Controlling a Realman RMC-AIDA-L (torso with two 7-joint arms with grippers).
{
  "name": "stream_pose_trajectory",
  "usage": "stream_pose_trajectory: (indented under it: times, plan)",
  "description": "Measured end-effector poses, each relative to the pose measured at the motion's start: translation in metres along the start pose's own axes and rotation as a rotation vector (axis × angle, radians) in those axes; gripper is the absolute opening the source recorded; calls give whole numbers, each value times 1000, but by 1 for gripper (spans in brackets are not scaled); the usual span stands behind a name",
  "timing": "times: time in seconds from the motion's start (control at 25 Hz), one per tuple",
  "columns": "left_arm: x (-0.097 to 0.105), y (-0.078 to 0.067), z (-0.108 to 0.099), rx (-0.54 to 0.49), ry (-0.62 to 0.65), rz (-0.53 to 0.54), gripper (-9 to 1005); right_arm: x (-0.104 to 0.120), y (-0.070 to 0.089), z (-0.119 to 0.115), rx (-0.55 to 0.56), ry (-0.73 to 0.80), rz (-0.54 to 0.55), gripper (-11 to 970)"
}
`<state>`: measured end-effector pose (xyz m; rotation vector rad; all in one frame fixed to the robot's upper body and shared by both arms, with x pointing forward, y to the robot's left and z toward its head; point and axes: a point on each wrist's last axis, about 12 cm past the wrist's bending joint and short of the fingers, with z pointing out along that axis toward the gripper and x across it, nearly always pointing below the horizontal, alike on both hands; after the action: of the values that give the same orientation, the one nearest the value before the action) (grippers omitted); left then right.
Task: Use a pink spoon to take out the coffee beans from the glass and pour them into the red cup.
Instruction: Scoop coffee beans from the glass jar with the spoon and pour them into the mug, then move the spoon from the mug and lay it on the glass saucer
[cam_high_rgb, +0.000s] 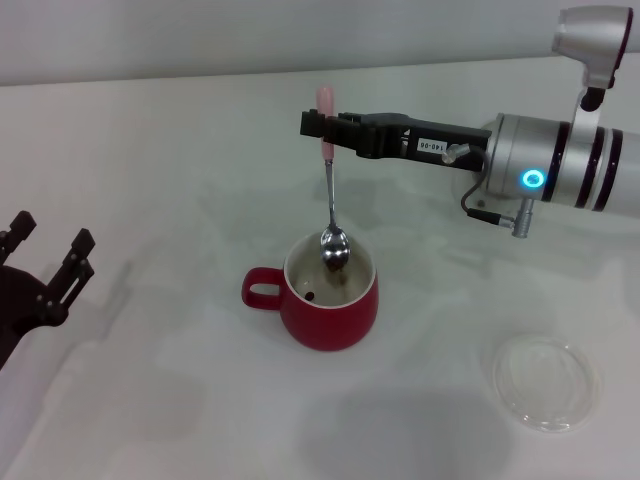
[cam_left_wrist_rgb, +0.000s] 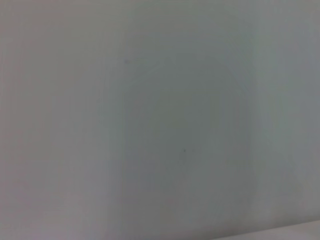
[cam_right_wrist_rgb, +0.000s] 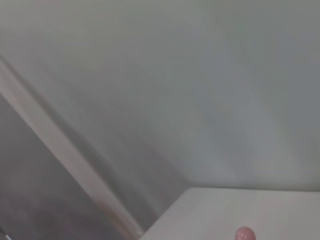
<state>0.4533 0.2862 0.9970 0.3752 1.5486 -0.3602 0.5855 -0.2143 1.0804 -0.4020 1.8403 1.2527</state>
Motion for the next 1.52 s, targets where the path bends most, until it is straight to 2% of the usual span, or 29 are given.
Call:
stream_pose_trajectory:
  times: [0.12,0.52,0.96,1.16,1.52]
  plan:
    - [0,0,0,1,0,0,698,0,2,0,-21,-10,-28,142]
    - [-1,0,3,8,-5,2,698,2,5,-2,-47,-39,-2,142]
    - [-1,0,2,3,-4,1,698,0,-3,-20,-6,-82,193,142]
    - [-1,0,3,2,-2,2,698,-4,-7,-45,29,-124,203,142]
    - [-1,1,3,-3,-2,2,698,-3,-12,-94,93,-183,157,142]
